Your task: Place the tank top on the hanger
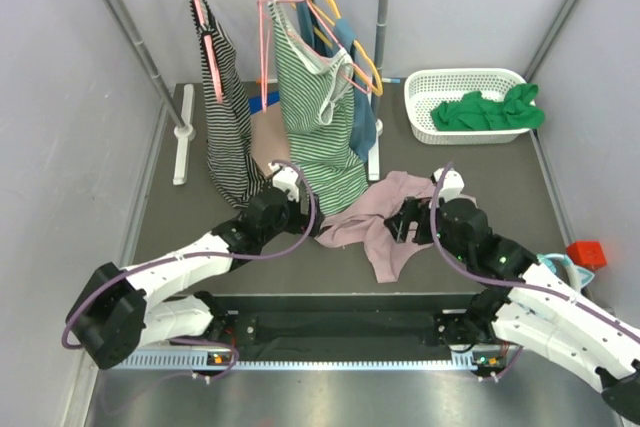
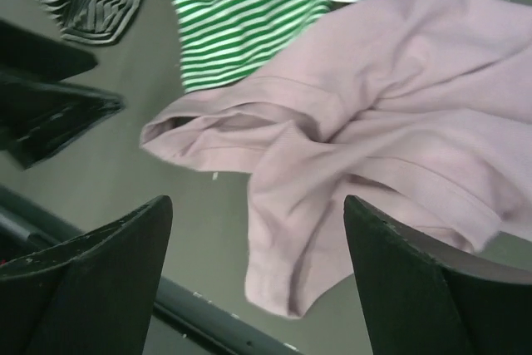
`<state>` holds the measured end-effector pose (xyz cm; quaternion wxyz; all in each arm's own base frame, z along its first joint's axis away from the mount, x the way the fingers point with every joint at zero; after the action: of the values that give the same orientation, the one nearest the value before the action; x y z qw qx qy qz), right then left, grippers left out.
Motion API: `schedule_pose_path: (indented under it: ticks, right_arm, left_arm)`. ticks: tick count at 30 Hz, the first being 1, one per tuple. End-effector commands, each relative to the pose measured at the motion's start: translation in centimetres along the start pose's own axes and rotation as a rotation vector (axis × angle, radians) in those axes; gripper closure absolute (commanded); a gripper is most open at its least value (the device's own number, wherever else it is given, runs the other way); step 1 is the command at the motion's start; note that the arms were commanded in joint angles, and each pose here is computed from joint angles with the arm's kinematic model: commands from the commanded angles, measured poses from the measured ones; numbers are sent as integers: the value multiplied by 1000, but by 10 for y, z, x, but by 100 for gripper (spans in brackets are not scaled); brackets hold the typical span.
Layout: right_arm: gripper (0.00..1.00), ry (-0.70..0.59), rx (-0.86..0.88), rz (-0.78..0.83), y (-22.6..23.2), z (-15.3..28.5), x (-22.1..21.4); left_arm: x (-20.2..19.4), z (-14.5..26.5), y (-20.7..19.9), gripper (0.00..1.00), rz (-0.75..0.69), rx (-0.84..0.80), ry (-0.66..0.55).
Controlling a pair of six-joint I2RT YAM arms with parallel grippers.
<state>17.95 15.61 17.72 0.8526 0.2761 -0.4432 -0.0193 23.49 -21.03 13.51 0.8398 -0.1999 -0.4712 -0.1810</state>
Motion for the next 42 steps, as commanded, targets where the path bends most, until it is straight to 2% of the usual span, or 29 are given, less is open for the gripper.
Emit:
schedule_pose_path:
  ticks: [1, 6, 11, 12, 14, 17, 18, 21, 24, 27, 38, 42]
  right_arm:
    - [16, -78, 114, 56, 31, 18, 14]
    - [15, -73, 284, 151, 84, 41, 13]
    - [15, -163, 471, 246, 157, 74, 40]
    - [15, -156, 470, 279, 168, 70, 39]
    - [15, -219, 503, 302, 194, 80, 64]
    - [15, -278, 496, 358, 232, 69, 86]
    - [16, -335, 494, 341, 245, 75, 107]
    - [13, -428, 464, 368, 272, 71, 134]
    - [12, -512, 386, 335, 289, 61, 160]
    - [13, -541, 344, 307, 300, 42, 180]
    - [14, -544, 248, 337, 305, -46, 223]
    - [16, -537, 250, 329, 309, -65, 235]
  left_arm:
    - [-6, 5, 21, 2, -11, 116, -53]
    - [-5, 12, 25, 2, -5, 140, -83]
    - [-3, 16, 30, 2, -8, 168, -99]
    - [-3, 17, 31, 2, -10, 173, -98]
    - [-3, 18, 31, 2, -10, 174, -100]
    - [-2, 18, 30, 2, -5, 171, -103]
    - [-3, 18, 30, 1, -3, 171, -98]
    - [-1, 20, 29, 2, 5, 161, -107]
    - [0, 23, 29, 2, 11, 161, -122]
    - [1, 26, 29, 2, 17, 161, -134]
    - [3, 28, 26, 2, 27, 138, -141]
    - [3, 27, 25, 2, 28, 132, -141]
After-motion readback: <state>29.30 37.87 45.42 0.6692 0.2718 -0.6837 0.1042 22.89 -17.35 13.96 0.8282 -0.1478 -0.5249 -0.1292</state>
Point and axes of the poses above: each gripper's point midway between its finger pads, its own z axis back along the fingers, its own y axis along the line the jaws close on, x = y × z, the point moved 4 cm from there along z, back along the fingers, and after that the axes turned 7 degrees about -z, right-handed, at the moved point
